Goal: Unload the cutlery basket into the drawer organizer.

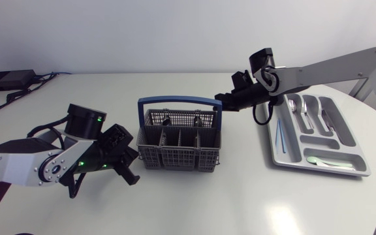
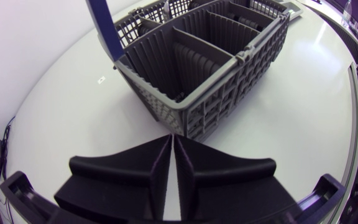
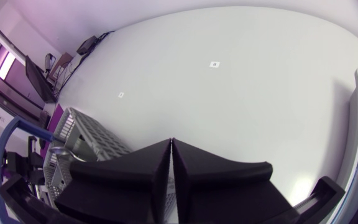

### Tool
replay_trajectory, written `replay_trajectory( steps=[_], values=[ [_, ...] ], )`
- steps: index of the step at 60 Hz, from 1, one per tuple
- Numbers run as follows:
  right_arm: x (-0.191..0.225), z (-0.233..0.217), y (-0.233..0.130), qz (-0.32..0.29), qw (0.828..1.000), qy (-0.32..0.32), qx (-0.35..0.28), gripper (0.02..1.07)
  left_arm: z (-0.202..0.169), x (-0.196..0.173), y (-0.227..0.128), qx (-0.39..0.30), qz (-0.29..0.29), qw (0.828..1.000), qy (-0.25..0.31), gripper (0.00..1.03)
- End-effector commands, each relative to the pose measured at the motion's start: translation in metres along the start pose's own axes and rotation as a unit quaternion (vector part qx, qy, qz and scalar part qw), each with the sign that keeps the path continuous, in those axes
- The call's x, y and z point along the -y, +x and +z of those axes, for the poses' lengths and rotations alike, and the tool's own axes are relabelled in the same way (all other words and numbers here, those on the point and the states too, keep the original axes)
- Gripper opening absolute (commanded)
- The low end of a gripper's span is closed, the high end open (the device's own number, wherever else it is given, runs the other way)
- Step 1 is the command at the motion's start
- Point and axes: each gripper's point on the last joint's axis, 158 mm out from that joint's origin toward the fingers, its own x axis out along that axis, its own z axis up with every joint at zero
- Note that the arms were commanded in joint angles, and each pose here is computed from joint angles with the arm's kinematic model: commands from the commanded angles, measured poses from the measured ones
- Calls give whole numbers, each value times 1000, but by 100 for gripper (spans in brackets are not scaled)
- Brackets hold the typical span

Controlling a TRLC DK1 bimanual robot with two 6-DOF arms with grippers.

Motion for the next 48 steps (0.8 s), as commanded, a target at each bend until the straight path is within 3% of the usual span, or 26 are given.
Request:
replay_trajectory(
  steps=[1, 13, 48],
  values=[
    [3, 5, 15, 5, 1000, 19, -7, 8, 14, -2, 2, 13, 1, 1000, -2, 6],
    [-14, -16, 17, 47, 998, 22, -46, 8, 14, -7, 10, 12, 4, 1000, -6, 6],
    [-44, -106, -59, 74, 992, 14, -99, 8, 42, -31, 44, 30, 18, 999, -8, 6]
  ],
)
